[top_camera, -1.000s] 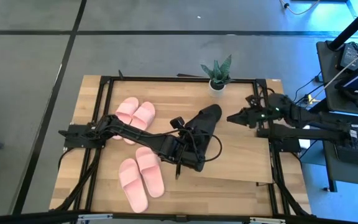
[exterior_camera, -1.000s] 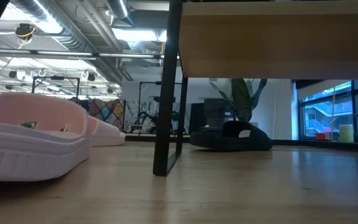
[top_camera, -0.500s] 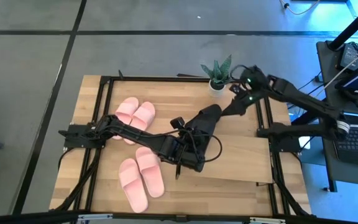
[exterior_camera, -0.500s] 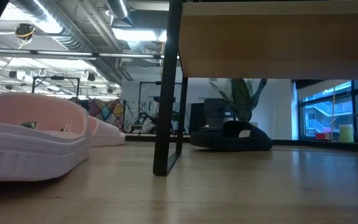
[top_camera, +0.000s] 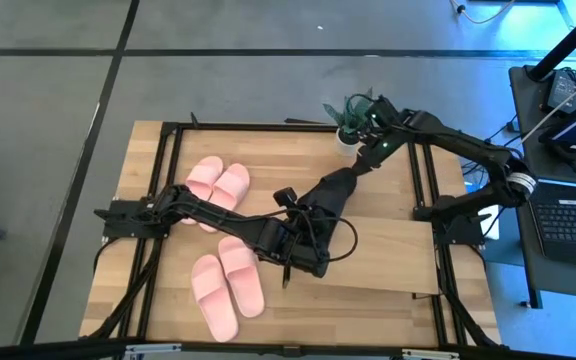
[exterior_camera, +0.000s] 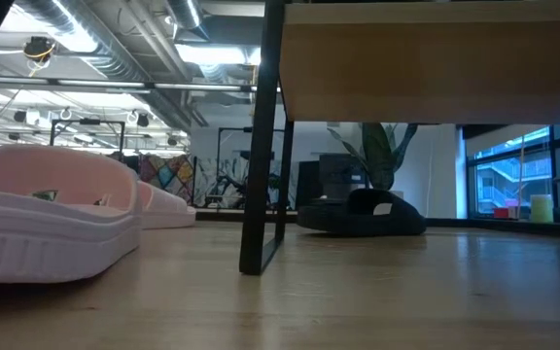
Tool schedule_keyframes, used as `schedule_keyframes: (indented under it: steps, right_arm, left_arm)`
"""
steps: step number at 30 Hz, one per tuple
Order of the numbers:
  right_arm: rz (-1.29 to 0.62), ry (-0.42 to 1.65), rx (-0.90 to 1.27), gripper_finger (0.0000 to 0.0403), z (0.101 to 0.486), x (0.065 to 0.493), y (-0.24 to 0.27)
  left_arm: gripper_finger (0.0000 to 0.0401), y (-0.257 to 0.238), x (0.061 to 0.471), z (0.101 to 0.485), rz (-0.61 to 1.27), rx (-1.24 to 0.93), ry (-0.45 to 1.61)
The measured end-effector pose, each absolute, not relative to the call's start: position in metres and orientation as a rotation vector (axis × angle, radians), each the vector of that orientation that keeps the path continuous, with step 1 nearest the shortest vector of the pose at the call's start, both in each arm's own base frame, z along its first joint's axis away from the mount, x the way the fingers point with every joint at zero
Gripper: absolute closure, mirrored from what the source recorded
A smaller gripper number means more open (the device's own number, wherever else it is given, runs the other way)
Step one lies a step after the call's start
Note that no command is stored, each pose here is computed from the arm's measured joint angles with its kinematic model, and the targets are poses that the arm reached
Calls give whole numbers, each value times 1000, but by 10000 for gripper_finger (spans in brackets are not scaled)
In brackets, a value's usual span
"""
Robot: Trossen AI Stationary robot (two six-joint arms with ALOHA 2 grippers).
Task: Pick and place slides into the shelf
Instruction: Put the left black slipper onto the shelf
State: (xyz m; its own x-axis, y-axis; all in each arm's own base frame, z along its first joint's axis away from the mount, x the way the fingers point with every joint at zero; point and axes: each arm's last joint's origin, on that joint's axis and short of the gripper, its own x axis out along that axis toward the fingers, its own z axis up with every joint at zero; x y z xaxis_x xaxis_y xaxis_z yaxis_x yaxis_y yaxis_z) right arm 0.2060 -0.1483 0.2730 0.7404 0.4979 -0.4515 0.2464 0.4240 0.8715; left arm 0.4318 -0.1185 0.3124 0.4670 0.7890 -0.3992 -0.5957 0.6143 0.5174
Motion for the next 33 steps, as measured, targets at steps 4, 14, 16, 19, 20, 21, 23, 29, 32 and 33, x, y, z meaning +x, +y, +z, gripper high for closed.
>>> schedule_keyframes:
  steps: [4,14,16,19,20,21,23,29,32,33]
  right_arm:
    - [207,740,1136,203,274,213,-147]
    - [256,740,1117,203,276,222,-139]
    - [262,740,1112,203,276,223,-138]
    - [268,744,1105,203,276,225,-136]
    - [270,743,1104,206,276,225,-136]
    - [272,740,1101,210,276,225,-137]
    - [273,733,1093,225,277,225,-137]
    - [274,710,1066,311,278,227,-139]
    - [280,702,1038,354,278,228,-139]
    - [282,699,1032,358,278,228,-139]
  left_arm:
    - [400,-115,433,313,873,339,667]
    - [400,-110,434,313,884,346,672]
    - [400,-110,434,313,883,346,671]
    - [400,-110,434,313,895,356,664]
    - [400,-110,434,313,900,360,660]
    - [398,-110,434,313,905,362,658]
    - [394,-110,434,314,909,365,655]
    - [399,-110,434,314,906,364,655]
    - [395,-110,434,314,906,364,655]
    - [391,-110,434,314,906,363,656]
